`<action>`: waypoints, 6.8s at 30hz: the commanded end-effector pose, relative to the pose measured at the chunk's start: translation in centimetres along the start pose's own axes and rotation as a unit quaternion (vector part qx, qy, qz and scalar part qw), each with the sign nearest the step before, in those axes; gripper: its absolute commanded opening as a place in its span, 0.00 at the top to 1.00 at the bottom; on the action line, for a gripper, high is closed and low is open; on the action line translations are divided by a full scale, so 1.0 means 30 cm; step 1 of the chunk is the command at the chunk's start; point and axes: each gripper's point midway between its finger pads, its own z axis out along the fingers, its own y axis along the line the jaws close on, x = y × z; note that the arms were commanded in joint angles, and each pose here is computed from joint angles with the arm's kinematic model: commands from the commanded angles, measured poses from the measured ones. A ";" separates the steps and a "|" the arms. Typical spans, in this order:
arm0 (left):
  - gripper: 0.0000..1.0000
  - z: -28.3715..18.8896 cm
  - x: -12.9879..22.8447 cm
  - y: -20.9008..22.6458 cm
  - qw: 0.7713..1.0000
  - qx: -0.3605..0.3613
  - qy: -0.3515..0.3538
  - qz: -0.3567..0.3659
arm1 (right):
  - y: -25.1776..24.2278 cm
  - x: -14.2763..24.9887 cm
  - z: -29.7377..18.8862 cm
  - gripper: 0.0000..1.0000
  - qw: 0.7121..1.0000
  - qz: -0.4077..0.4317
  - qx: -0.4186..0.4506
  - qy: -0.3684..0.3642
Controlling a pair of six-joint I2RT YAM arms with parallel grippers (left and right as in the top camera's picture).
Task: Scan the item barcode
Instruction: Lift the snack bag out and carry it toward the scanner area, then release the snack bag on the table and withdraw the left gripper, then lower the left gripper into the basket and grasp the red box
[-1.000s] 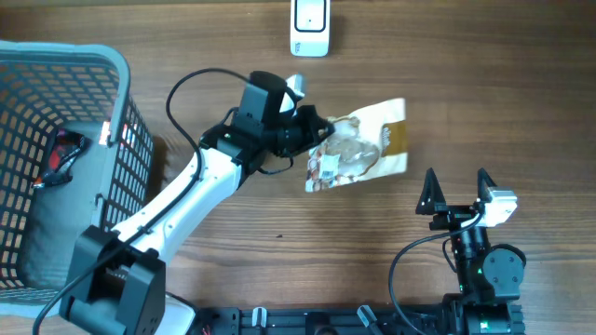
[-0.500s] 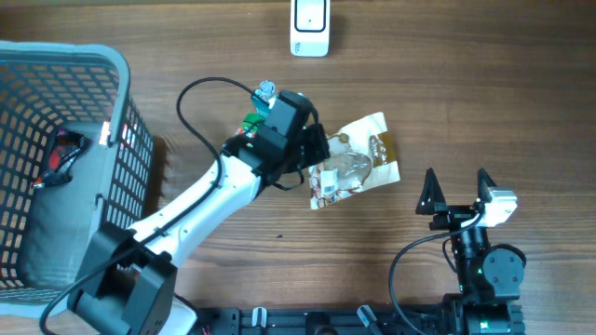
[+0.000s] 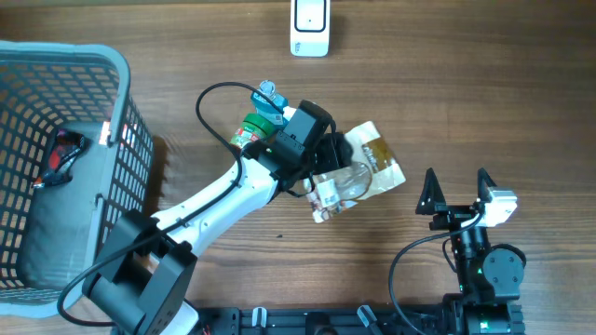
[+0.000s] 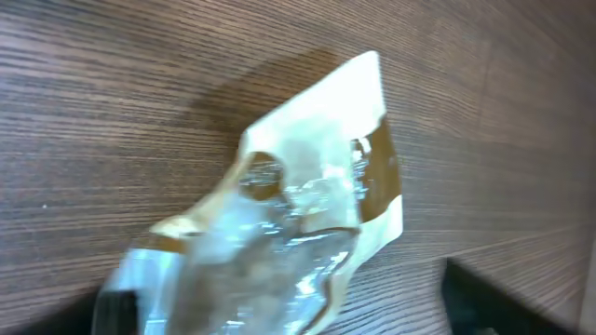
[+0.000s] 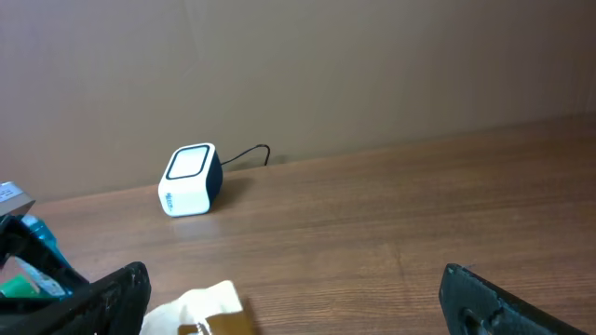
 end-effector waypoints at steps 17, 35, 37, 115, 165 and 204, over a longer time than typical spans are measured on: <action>0.00 -0.584 -0.160 -0.193 0.974 0.103 -0.199 0.037 | 0.011 -0.002 -0.001 0.00 1.000 -0.006 -0.008 -0.002; 0.00 -1.098 -0.318 -0.031 0.911 -0.095 -0.391 0.089 | 0.011 -0.002 -0.001 0.00 1.000 -0.006 -0.008 -0.002; 0.00 -1.238 -0.339 0.075 0.890 -0.161 -0.422 0.056 | 0.011 -0.002 -0.001 0.00 1.000 -0.006 -0.008 -0.002; 0.10 -0.591 -0.523 1.359 0.852 -0.294 -0.184 -0.392 | 0.011 -0.002 -0.001 0.00 1.000 -0.006 -0.008 -0.002; 0.00 -0.685 -0.196 1.402 0.765 -0.370 -0.062 -0.523 | 0.011 -0.002 -0.001 0.00 1.000 -0.006 -0.008 -0.002; 0.00 -0.730 -0.442 1.287 0.816 -0.286 -0.191 -0.464 | 0.011 -0.002 -0.001 0.00 1.000 -0.006 -0.008 -0.002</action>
